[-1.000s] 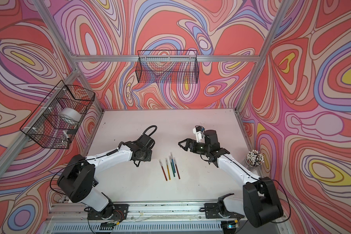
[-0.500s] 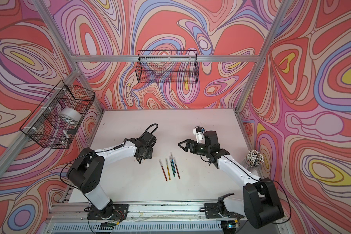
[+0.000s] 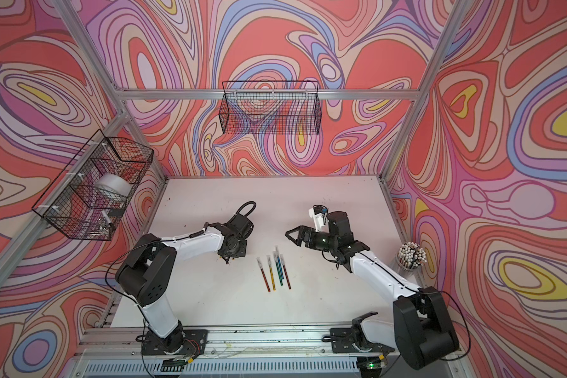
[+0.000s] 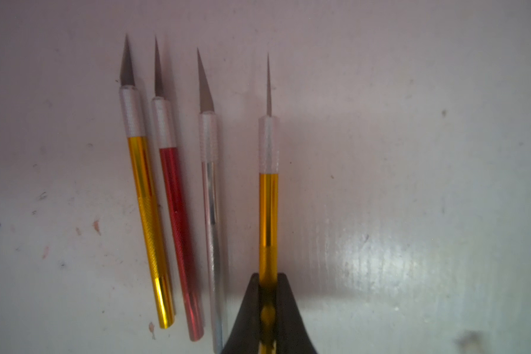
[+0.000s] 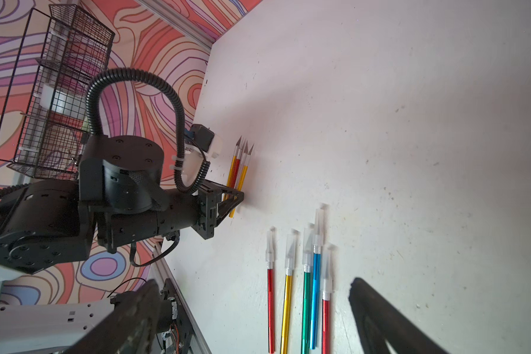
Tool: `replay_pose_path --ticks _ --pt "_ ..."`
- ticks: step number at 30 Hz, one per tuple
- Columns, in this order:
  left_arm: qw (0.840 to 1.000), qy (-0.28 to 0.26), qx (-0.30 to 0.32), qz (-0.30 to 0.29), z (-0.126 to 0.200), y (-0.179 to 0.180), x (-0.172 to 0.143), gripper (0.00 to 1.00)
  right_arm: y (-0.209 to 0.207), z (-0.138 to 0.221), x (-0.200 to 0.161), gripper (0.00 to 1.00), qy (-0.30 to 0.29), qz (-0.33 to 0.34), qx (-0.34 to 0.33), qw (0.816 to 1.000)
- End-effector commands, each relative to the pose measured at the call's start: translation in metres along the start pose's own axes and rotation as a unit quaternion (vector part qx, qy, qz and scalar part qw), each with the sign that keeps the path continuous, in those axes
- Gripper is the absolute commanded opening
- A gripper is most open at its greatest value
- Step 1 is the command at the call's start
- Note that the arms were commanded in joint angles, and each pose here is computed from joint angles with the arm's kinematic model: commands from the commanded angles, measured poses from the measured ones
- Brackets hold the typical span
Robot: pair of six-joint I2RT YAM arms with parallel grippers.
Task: Remove protective caps from carving knives
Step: Place the carving knife at the center of the board.
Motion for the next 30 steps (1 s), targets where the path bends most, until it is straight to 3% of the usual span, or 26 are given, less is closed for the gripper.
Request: replay_pose_path --ticks 1,30 --pt "1.000 -0.002 0.016 0.011 -0.003 0.004 0.004 0.00 0.002 -0.004 0.000 0.97 -0.003 0.004 0.001 1.000" --pt "1.000 0.008 0.025 0.017 -0.010 0.010 -0.001 0.11 0.001 -0.014 -0.010 0.96 0.012 0.002 -0.011 1.000"
Point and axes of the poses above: each gripper's point midway between its finger pads, its own z axis back along the fingers, its own y axis along the line the jaws close on, x = y × z, the point moved 6 cm from there along z, back along the fingers, and after that the axes turned 14 degrees about z, right-handed, at the moved point
